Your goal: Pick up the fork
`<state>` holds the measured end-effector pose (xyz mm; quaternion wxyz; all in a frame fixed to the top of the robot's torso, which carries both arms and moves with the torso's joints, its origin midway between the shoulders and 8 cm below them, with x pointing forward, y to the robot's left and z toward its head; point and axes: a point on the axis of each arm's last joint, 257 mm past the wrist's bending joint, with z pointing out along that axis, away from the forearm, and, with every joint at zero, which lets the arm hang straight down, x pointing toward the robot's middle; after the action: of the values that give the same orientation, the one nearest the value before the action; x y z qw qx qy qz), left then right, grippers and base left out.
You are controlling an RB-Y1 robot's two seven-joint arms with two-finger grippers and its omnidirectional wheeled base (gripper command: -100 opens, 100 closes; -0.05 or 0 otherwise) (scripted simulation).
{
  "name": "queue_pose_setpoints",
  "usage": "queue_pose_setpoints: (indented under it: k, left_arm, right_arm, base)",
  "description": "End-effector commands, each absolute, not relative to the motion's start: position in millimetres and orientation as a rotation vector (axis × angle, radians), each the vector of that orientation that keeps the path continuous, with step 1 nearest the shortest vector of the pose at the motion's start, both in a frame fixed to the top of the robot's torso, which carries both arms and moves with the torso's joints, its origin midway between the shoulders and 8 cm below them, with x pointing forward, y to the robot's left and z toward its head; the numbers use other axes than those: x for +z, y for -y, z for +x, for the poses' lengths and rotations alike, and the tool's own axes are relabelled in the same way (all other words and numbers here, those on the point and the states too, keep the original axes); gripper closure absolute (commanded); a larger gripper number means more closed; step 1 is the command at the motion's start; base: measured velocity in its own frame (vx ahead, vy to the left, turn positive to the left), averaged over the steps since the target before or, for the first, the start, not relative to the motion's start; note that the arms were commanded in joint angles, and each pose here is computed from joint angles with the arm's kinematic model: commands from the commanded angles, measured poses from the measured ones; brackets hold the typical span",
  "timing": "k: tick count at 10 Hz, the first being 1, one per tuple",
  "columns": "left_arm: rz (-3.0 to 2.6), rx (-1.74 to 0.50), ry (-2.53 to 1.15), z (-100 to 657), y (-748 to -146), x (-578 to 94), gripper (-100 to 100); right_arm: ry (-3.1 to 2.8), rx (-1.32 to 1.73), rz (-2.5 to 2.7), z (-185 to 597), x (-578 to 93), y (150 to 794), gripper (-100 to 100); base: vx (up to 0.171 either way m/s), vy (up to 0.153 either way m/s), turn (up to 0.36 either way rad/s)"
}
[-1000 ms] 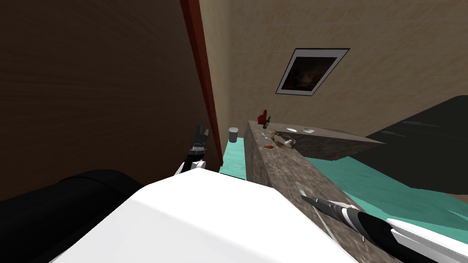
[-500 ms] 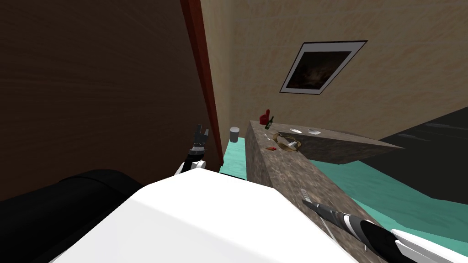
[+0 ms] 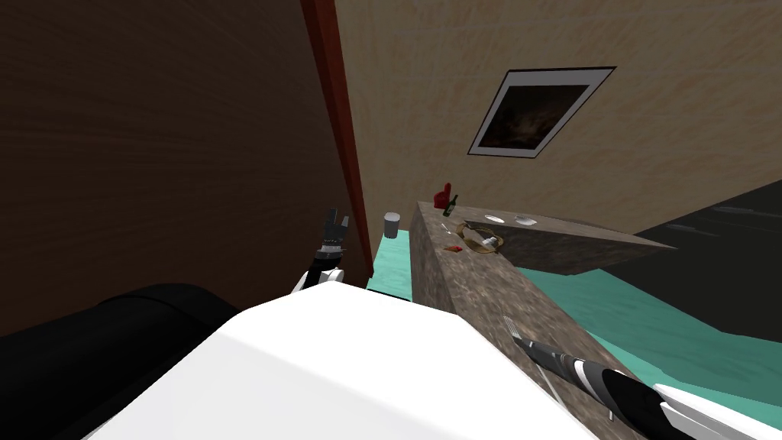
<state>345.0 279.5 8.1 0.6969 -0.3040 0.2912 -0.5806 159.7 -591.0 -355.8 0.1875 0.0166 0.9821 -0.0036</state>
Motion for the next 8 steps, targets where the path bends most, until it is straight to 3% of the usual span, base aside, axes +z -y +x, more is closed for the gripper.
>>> queue_pose_setpoints:
  k: [1,2,3,7,8]
  left_arm:
    - [-0.678,-1.295,-0.649,345.0,-279.5,8.1,0]
    - [-0.678,-1.295,-0.649,345.0,-279.5,8.1,0]
    - [-0.678,-1.295,-0.649,345.0,-279.5,8.1,0]
    - [-0.678,-1.295,-0.649,345.0,-279.5,8.1,0]
    - [-0.678,-1.295,-0.649,345.0,-279.5,8.1,0]
  right_arm:
    - [-2.764,-0.01,0.047,159.7,-355.8,591.0,100]
    - [-2.764,-0.011,0.047,159.7,-355.8,591.1,0]
    - [-2.765,-0.011,0.034,167.5,-347.8,590.8,100]
    - [-2.767,-0.009,0.016,175.9,-339.1,589.0,100]
    - [-2.767,-0.008,0.016,176.4,-338.7,588.7,0]
  base:
    - [0.0,0.0,0.0]
    - [0.0,0.0,0.0]
    - [-0.02,0.003,-0.088]
    - [-0.026,0.008,-0.055]
    - [0.0,0.0,0.0]
